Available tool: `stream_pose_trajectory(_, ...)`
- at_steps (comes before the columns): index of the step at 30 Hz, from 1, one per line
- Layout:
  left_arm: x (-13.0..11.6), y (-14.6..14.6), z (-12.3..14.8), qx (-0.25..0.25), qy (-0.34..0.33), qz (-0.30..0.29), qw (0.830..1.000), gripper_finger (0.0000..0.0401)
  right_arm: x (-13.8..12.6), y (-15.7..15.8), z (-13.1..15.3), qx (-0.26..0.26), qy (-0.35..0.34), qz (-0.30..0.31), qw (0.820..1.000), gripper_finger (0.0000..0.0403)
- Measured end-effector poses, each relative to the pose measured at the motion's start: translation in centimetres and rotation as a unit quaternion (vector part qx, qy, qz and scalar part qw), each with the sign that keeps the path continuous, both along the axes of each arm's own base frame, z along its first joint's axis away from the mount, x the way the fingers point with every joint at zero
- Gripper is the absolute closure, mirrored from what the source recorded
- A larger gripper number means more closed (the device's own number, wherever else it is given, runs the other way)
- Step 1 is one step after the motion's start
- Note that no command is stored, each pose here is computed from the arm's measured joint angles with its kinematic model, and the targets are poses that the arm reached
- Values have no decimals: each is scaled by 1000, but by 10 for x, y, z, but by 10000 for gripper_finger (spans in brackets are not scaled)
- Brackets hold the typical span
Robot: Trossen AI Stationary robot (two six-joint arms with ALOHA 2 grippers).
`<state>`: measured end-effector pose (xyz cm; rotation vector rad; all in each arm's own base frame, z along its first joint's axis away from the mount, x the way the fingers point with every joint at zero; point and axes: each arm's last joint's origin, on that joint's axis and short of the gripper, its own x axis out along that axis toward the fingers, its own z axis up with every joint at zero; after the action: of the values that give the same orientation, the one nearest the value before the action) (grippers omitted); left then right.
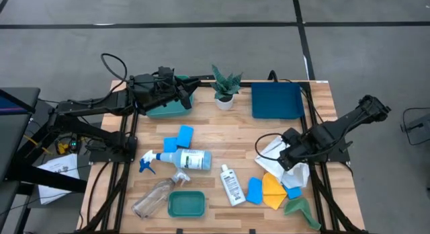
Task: Pick & Place Kitchen Items
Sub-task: Put the white microfiber cloth into the top green bin
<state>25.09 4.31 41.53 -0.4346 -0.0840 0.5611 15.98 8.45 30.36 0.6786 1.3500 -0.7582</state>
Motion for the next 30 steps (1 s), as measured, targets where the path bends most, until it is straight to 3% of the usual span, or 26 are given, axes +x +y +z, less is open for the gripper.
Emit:
stream_pose_trajectory(18, 0, 0, 1, 1, -3, 0, 1000, 318, -6, -25, -91, 7, 29, -76, 997, 85)
stream_pose_trajectory(30, 0, 0, 1, 2, -2, 0, 1000, 318, -8, -27, -141, 42, -4, -86, 995, 85)
